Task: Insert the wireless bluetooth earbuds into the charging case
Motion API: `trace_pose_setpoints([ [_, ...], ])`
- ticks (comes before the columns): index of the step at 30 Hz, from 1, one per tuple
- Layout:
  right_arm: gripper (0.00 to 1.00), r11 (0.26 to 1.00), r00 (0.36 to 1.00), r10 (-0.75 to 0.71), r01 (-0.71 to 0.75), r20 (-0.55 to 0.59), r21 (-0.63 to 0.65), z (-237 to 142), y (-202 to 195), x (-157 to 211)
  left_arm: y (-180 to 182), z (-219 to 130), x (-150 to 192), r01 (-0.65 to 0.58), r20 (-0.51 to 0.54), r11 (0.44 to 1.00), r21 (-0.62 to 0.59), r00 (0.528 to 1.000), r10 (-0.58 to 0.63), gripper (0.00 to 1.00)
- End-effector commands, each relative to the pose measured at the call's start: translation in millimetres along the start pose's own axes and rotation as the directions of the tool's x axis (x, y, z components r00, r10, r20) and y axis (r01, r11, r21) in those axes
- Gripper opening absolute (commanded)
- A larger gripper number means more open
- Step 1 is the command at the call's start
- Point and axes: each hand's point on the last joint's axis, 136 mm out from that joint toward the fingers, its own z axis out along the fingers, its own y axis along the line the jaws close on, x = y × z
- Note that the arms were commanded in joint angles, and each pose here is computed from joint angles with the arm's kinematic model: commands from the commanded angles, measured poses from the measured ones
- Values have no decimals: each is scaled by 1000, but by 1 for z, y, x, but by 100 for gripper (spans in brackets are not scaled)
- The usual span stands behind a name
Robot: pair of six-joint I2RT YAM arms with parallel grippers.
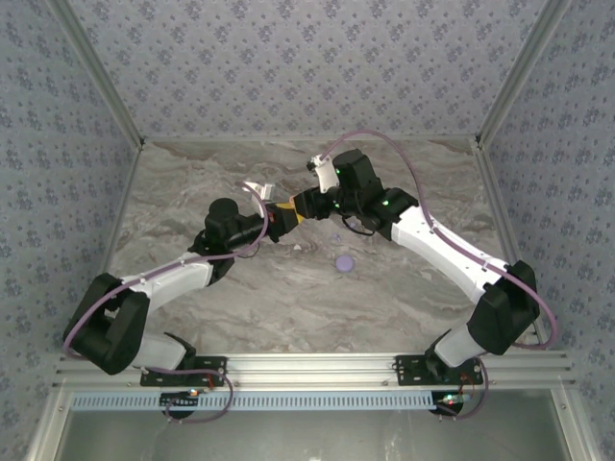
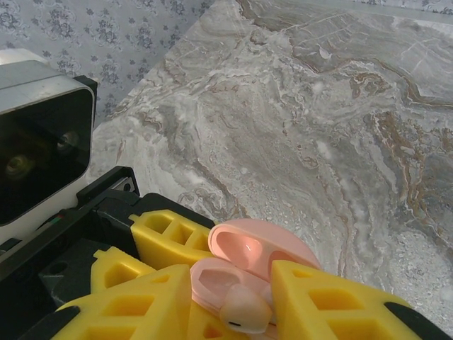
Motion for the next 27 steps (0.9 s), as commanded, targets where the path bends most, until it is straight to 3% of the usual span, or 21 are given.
trace_pose_setpoints([
  [1,38,1000,1000,-21,21,12,-5,-9,8,-8,-26,-3,-25,-79,62,995,65,995,75,9],
  [18,45,1000,999,10,-9,36,-13,-18,8,-25,-29,-2,-13,-103,18,990,93,995,102,9],
  [27,45,999,998,33,-33,55,12,-43,-3,-31,-28,-6,-16,-144,28,988,62,989,142,8],
])
